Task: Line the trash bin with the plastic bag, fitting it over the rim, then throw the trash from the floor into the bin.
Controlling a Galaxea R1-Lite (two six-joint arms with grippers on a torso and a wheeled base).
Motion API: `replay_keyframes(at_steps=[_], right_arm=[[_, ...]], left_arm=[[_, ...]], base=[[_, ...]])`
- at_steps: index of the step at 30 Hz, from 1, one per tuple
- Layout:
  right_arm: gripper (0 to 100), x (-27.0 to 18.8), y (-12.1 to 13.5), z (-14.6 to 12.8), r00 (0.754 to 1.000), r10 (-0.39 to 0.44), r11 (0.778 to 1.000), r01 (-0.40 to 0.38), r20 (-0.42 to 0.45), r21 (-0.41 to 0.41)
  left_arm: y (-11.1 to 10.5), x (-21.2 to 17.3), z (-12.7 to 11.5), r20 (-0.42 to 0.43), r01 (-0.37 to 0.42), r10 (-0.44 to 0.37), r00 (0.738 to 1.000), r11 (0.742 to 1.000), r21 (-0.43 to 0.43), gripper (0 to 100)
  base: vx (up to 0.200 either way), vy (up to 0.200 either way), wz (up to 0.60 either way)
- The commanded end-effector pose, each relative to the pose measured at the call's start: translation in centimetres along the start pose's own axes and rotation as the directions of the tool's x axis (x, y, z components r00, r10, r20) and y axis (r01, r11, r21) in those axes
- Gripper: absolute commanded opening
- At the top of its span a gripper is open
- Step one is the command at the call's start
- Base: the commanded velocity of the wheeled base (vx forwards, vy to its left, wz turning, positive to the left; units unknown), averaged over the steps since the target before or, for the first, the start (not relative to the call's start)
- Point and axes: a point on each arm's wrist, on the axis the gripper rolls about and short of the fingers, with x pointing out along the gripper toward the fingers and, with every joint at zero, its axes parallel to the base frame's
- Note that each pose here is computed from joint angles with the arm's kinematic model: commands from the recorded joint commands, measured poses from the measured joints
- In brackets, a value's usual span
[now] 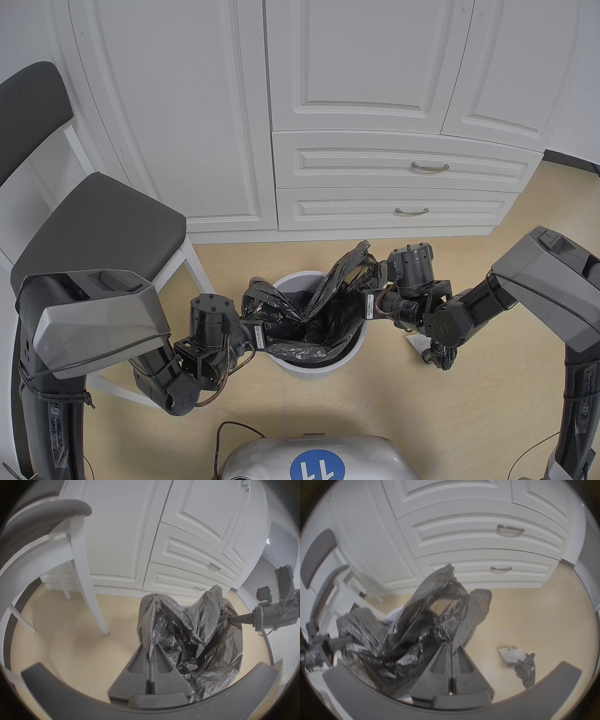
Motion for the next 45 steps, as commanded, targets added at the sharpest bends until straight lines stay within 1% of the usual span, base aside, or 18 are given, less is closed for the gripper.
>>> replay_keyframes(at_steps=[1,2,3,4,5,6,11,13,16,18,20,28,31,32,34,39,41,45], right_arm=[[0,-0.8,-0.7,-1.6,0.998,-0.016,0.996,0.009,-0.068,-0.092],[0,-0.9,-0.7,-1.8,0.997,-0.015,0.994,0.007,-0.077,-0.107],[0,-1.5,-1.0,-2.4,0.994,-0.021,0.988,0.005,-0.103,-0.154],[0,-1.5,-1.0,-2.4,0.994,-0.021,0.988,0.005,-0.103,-0.154],[0,-2.2,-1.1,-3.3,0.99,-0.021,0.976,-0.009,-0.136,-0.216],[0,-2.5,-1.1,-3.5,0.989,-0.016,0.97,-0.02,-0.145,-0.241],[0,-4.3,-0.2,-4.3,0.984,0.007,0.953,-0.062,-0.18,-0.297],[0,-4.9,-0.3,-4.2,0.981,0.005,0.948,-0.066,-0.192,-0.312],[0,-6.0,-0.7,-4.2,0.972,-0.009,0.93,-0.077,-0.233,-0.359],[0,-6.1,-0.7,-4.2,0.971,-0.01,0.928,-0.08,-0.239,-0.364],[0,-6.6,-1.0,-4.5,0.964,-0.017,0.913,-0.093,-0.265,-0.397],[0,-7.4,-1.4,-4.3,0.962,-0.01,0.907,-0.107,-0.274,-0.407],[0,-7.8,-1.5,-4.1,0.959,-0.013,0.899,-0.113,-0.283,-0.423],[0,-8.2,-1.7,-4.1,0.957,-0.017,0.891,-0.118,-0.291,-0.439],[0,-8.3,-1.8,-4.2,0.956,-0.019,0.889,-0.119,-0.294,-0.443],[0,-7.2,-1.8,-5.4,0.945,-0.03,0.877,-0.131,-0.326,-0.463],[0,-6.1,-1.7,-6.1,0.939,-0.038,0.878,-0.132,-0.343,-0.46],[0,-4.2,-1.4,-6.9,0.934,-0.047,0.887,-0.123,-0.353,-0.444]], left_arm=[[0.6,-0.8,-0.8,-0.056,0.021,-0.018,0.998,0.999,0.041,0],[0.8,-1.0,-0.8,-0.062,0.025,-0.021,0.998,0.998,0.05,0],[1.1,-1.6,-0.9,-0.08,0.04,-0.034,0.996,0.996,0.079,0],[1.1,-1.6,-0.9,-0.08,0.04,-0.034,0.996,0.996,0.079,0],[1.2,-2.5,-1.0,-0.105,0.063,-0.052,0.993,0.992,0.112,0],[1.3,-2.9,-0.9,-0.112,0.074,-0.061,0.992,0.99,0.12,0],[1.4,-3.8,-0.7,-0.132,0.089,-0.069,0.989,0.985,0.151,0],[1.4,-4.0,-0.5,-0.141,0.089,-0.067,0.988,0.984,0.154,0],[1.4,-4.3,-0.5,-0.168,0.089,-0.062,0.984,0.983,0.16,0],[1.4,-4.3,-0.6,-0.171,0.088,-0.061,0.983,0.983,0.16,0],[1.4,-4.3,-0.8,-0.181,0.089,-0.059,0.982,0.983,0.164,0],[1.3,-4.4,-0.6,-0.178,0.092,-0.063,0.982,0.982,0.164,0],[1.3,-4.6,-0.5,-0.173,0.093,-0.064,0.983,0.982,0.165,0],[1.3,-4.9,-0.4,-0.174,0.095,-0.065,0.983,0.981,0.167,0],[1.3,-5.0,-0.4,-0.175,0.096,-0.066,0.982,0.981,0.169,0],[1.2,-4.7,-1.4,-0.204,0.105,-0.065,0.977,0.975,0.194,0],[1.3,-3.6,-2.6,-0.225,0.101,-0.056,0.973,0.975,0.196,0],[1.3,-2.1,-3.9,-0.204,0.093,-0.053,0.978,0.977,0.192,0]], base=[[0.0,0.0,0.0],[0.0,0.0,0.0],[0.0,0.0,0.0],[0.0,0.0,0.0],[0.0,0.0,0.0],[0.0,0.0,0.0],[0.0,0.0,0.0],[0.0,0.0,0.0],[0.0,0.0,0.0],[0.0,0.0,0.0],[0.0,0.0,0.0],[0.0,0.0,0.0],[0.0,0.0,0.0],[0.0,0.0,0.0],[0.0,0.0,0.0],[0.0,0.0,0.0],[0.0,0.0,0.0],[0.0,0.0,0.0]])
